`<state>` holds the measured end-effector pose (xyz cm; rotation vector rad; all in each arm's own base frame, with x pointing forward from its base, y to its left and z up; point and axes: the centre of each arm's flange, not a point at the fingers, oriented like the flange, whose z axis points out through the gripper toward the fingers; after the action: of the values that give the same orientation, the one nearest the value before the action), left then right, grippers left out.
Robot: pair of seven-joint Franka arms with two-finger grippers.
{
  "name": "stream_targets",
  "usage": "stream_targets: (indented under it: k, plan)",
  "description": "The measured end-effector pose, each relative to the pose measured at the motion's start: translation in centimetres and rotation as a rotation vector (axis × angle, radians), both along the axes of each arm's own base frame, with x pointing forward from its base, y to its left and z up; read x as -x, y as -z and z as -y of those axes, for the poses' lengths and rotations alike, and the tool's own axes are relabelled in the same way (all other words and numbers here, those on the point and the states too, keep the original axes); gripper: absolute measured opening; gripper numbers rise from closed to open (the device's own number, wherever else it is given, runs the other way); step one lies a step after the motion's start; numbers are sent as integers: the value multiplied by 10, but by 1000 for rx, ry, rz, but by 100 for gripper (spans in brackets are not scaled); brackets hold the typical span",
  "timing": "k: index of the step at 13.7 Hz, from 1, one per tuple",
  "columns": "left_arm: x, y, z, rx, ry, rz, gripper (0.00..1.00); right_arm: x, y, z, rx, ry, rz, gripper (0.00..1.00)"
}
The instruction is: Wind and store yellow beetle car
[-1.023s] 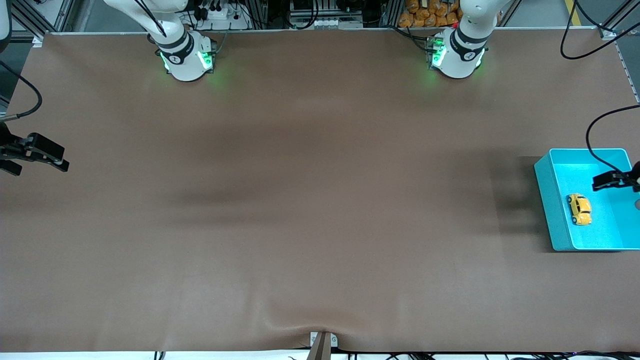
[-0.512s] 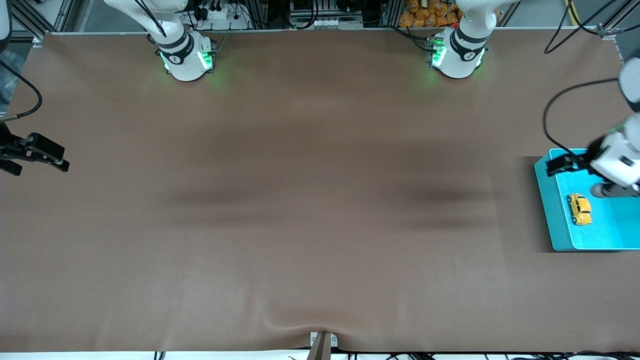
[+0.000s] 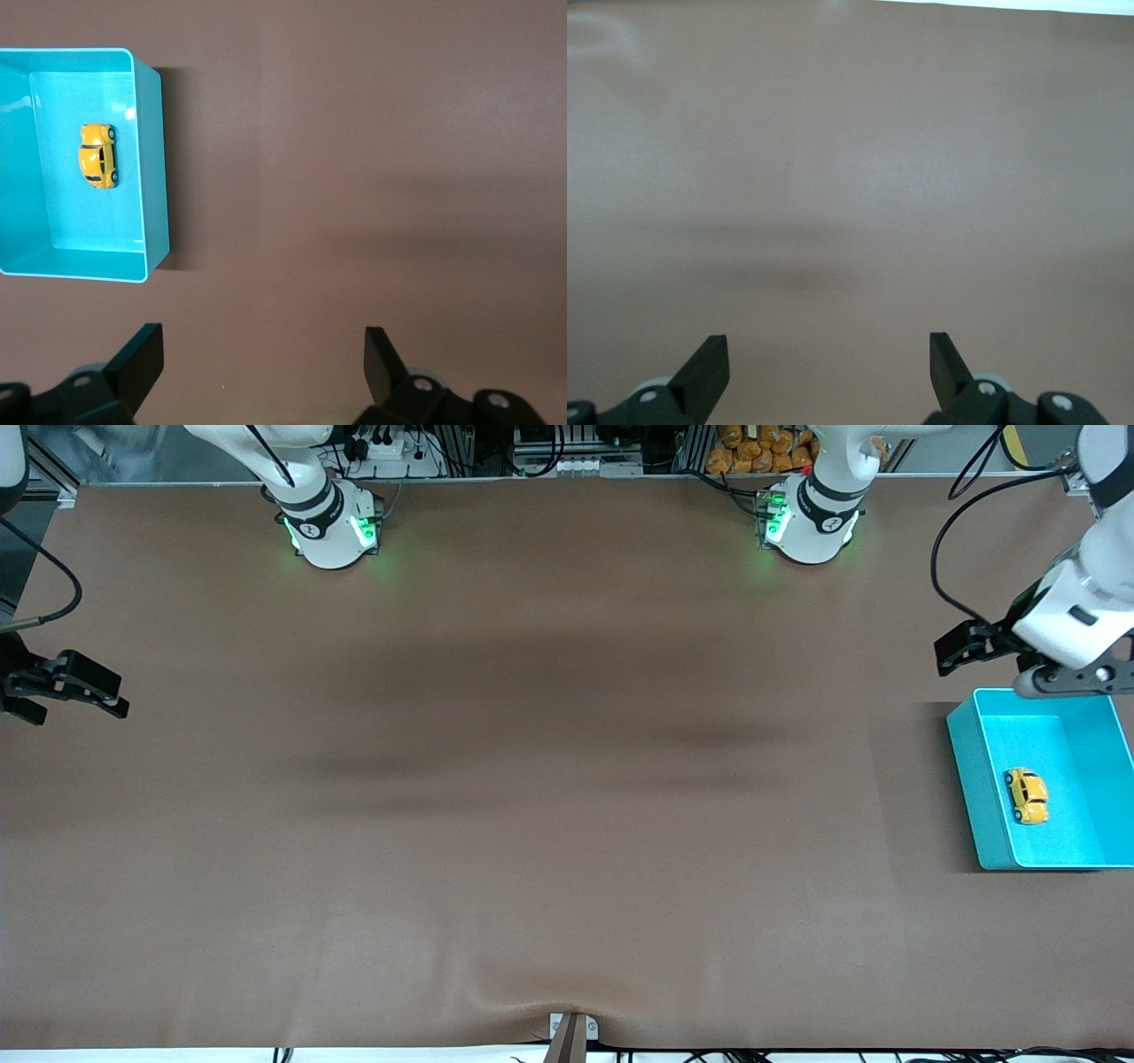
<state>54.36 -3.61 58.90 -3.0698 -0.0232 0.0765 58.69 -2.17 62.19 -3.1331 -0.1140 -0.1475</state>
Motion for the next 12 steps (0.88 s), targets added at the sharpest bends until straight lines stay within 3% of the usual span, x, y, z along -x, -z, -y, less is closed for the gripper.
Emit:
stream_targets:
  k: [3, 7, 12]
  plan:
    - [2, -3, 0, 29, -8, -13, 100, 18, 4, -2, -12, 3, 25, 100]
    - [10, -24, -6, 56, -26, -23, 100, 25, -2, -1, -27, 10, 30, 100]
    - [19, -36, -16, 60, -47, -30, 100, 45, -22, 4, -30, 19, -48, 100]
